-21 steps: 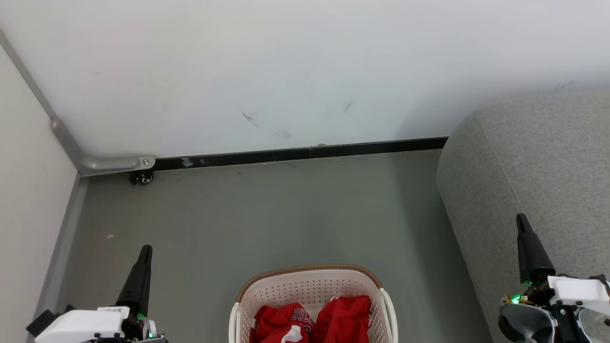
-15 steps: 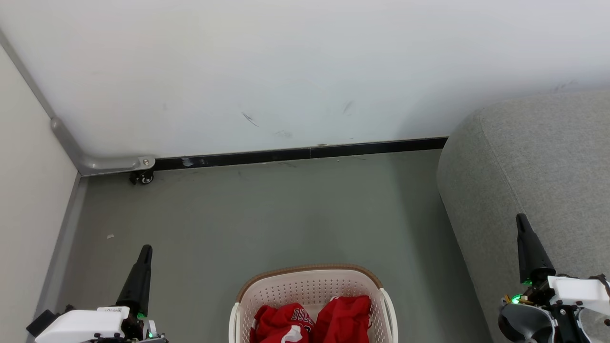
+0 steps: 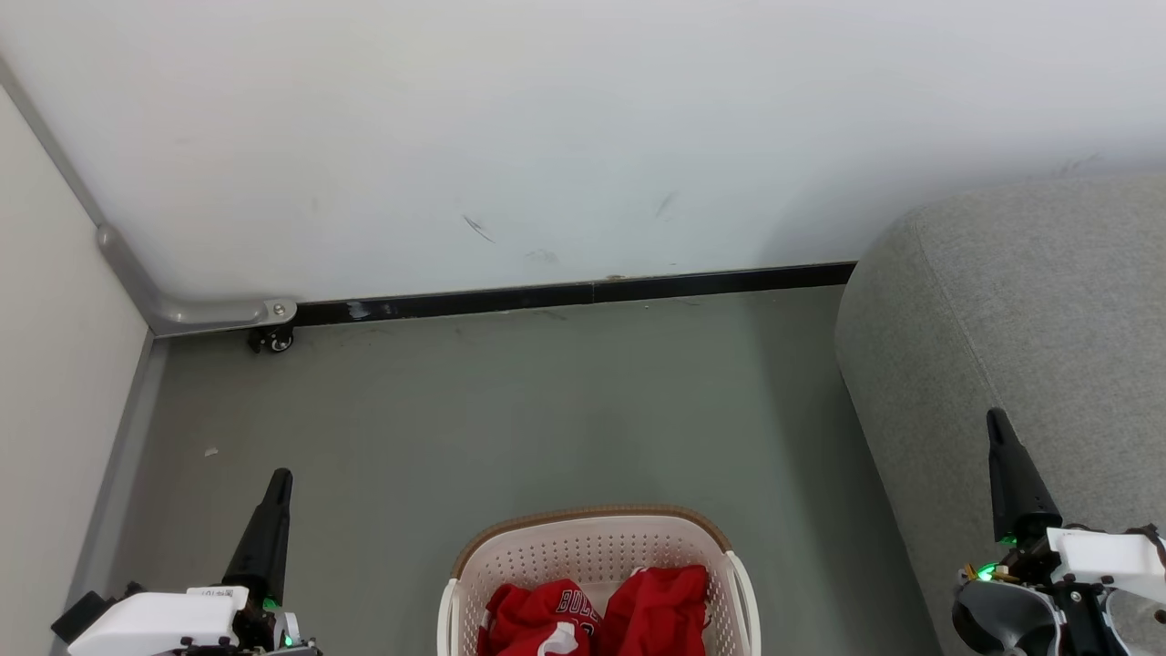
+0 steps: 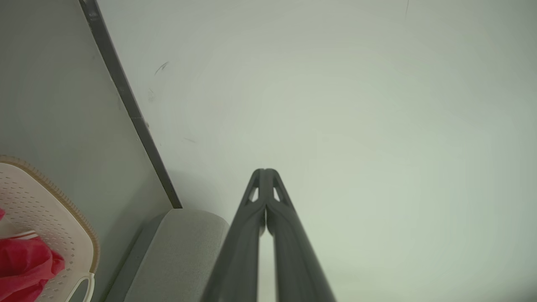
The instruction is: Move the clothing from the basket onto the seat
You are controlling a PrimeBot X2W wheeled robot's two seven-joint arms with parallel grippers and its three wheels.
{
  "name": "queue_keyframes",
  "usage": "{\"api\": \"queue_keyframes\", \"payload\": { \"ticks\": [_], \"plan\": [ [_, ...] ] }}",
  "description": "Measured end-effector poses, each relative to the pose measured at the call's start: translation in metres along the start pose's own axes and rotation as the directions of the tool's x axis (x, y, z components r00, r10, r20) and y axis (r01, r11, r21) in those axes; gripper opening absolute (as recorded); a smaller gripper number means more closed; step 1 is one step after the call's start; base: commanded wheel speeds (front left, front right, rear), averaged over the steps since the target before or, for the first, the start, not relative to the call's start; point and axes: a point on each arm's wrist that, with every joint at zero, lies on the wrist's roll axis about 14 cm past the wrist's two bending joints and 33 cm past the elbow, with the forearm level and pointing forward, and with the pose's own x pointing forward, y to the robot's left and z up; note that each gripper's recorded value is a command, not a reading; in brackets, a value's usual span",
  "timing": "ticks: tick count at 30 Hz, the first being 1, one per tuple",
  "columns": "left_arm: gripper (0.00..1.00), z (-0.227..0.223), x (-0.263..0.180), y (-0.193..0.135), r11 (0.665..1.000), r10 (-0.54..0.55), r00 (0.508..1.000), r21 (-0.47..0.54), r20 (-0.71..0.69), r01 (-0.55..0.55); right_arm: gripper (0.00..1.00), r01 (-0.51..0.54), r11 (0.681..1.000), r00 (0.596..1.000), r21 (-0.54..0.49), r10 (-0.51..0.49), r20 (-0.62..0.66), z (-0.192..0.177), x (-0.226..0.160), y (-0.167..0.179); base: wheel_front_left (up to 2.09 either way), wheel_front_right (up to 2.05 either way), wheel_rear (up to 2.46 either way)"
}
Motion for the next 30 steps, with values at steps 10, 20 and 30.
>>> {"api": "queue_keyframes", "payload": {
  "ticks": [10, 20, 30],
  "plan": [
    [1.00, -0.001, -0.004, 0.012, 0.999, 0.035, 0.999, -0.008, 0.000, -0.035, 1.00, 0.037, 0.999, 0.999, 0.007, -0.037, 0.001, -0.001, -0.005, -0.013, 0.00, 0.00, 0.00],
    [1.00, -0.012, -0.031, 0.069, 0.978, 0.204, 0.979, -0.052, -0.005, -0.204, 1.00, 0.238, 0.970, 0.971, 0.044, -0.238, -0.002, -0.009, -0.044, -0.080, 0.00, 0.00, 0.00],
    [1.00, -0.014, -0.028, 0.062, 0.983, 0.183, 0.983, -0.020, 0.000, -0.183, 1.00, 0.223, 0.975, 0.975, 0.028, -0.223, 0.009, -0.011, -0.042, -0.075, 0.00, 0.00, 0.00]
  ]
}}
